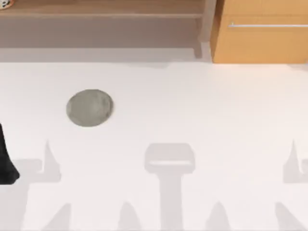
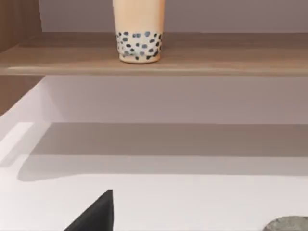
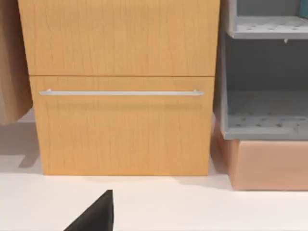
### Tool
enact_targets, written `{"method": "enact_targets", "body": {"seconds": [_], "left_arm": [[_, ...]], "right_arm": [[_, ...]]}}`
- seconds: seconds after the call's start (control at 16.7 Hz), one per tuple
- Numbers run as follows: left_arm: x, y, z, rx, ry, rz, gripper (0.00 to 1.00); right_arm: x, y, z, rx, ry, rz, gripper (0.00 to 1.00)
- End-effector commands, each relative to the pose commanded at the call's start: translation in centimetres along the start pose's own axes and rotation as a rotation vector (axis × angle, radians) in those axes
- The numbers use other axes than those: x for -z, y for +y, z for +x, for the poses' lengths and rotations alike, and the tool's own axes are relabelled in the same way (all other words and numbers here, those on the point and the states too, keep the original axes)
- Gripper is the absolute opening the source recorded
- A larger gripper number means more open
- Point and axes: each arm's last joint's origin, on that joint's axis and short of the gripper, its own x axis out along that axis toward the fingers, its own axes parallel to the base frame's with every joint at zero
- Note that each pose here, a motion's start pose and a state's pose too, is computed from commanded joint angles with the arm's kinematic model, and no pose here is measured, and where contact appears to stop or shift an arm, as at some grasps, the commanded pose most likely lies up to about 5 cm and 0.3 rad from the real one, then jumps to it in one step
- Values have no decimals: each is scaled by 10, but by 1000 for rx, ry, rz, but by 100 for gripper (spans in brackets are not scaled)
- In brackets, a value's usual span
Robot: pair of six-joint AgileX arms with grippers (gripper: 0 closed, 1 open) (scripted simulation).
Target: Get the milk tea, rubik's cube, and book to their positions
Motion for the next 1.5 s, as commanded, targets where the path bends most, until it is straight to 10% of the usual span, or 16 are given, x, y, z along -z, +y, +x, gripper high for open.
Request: {"method": "enact_targets", "body": {"seconds": [0.66,1.08,1.5], "left_arm": [[-68,5,33,6,-15,-5,100],[-113,19,136,20,-3,-12,100],[-91,44,245,27,2,-16,100]], "right_arm": [[0,0,0,0,0,0,100],[0,0,0,0,0,0,100],[0,0,0,0,0,0,100]]}}
